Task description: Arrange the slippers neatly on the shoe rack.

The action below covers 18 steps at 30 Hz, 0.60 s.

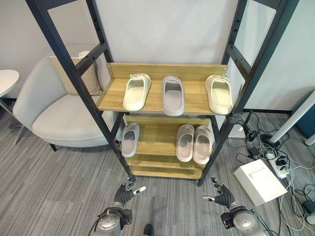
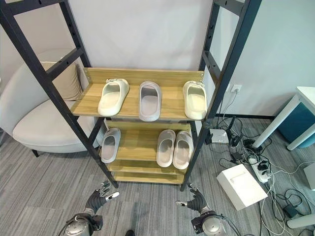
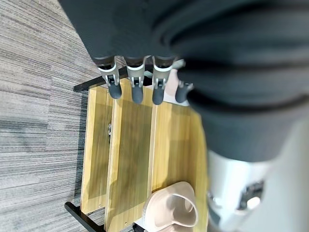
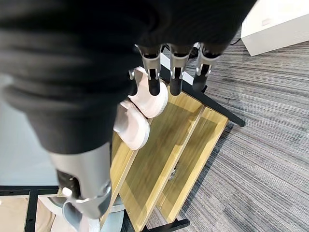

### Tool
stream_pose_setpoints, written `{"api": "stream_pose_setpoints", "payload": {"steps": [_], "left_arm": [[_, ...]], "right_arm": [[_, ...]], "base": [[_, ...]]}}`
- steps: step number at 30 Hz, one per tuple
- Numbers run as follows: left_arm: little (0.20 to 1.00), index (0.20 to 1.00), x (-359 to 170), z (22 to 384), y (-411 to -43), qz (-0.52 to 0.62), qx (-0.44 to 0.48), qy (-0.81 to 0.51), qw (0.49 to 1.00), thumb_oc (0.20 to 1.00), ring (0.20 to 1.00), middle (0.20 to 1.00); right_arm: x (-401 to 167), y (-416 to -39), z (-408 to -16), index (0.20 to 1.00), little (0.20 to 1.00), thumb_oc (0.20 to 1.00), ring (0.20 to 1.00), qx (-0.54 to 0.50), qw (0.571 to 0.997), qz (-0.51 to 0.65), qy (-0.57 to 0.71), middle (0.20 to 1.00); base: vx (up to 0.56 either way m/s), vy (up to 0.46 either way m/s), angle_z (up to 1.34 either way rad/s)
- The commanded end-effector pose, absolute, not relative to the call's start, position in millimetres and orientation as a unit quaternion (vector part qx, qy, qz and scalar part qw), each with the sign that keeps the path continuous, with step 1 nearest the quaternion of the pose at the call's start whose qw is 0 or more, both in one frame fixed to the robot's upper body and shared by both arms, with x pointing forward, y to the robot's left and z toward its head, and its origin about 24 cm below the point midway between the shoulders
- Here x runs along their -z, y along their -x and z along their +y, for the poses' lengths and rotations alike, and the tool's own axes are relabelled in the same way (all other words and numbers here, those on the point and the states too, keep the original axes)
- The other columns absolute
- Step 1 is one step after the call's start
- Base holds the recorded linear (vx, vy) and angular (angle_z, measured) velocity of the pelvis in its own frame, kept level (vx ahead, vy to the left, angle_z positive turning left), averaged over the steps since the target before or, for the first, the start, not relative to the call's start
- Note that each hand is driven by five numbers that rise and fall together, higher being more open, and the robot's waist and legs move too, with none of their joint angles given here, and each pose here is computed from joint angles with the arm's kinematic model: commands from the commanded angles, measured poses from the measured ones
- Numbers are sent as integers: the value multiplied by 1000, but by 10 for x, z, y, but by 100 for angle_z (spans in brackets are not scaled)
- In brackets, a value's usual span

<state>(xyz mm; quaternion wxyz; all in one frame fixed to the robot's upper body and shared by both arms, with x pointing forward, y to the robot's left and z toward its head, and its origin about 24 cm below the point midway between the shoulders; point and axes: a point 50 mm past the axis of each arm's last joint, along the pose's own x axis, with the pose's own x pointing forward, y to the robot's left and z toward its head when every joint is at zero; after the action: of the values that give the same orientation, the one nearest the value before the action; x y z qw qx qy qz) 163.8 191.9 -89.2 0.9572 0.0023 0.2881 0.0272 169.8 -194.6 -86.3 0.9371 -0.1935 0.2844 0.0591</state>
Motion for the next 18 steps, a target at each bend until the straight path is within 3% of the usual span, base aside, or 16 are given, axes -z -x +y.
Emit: {"api": "stream_pose_setpoints", "payload": {"steps": [1, 8, 18], "left_arm": [[1000, 1000, 611, 2006, -2046, 207, -35, -19, 977, 1000, 1000, 1000], [1000, 1000, 567, 1983, -2092, 196, -38, -21, 980, 1000, 1000, 1000], [1000, 1000, 591, 2065, -2015, 210, -32, -32, 977, 1000, 1000, 1000]], "right_arm": [[596, -2035, -1923, 1000, 1000, 1000, 1000, -50, 960, 205, 183, 1000], [639, -1966, -2119, 1000, 1000, 1000, 1000, -2, 959, 225, 173, 1000], [707, -1975, -1960, 1000, 1000, 1000, 1000, -16, 959, 238, 151, 1000]], "base": [[-73, -132, 33], [141, 90, 37], [120, 152, -24]]}}
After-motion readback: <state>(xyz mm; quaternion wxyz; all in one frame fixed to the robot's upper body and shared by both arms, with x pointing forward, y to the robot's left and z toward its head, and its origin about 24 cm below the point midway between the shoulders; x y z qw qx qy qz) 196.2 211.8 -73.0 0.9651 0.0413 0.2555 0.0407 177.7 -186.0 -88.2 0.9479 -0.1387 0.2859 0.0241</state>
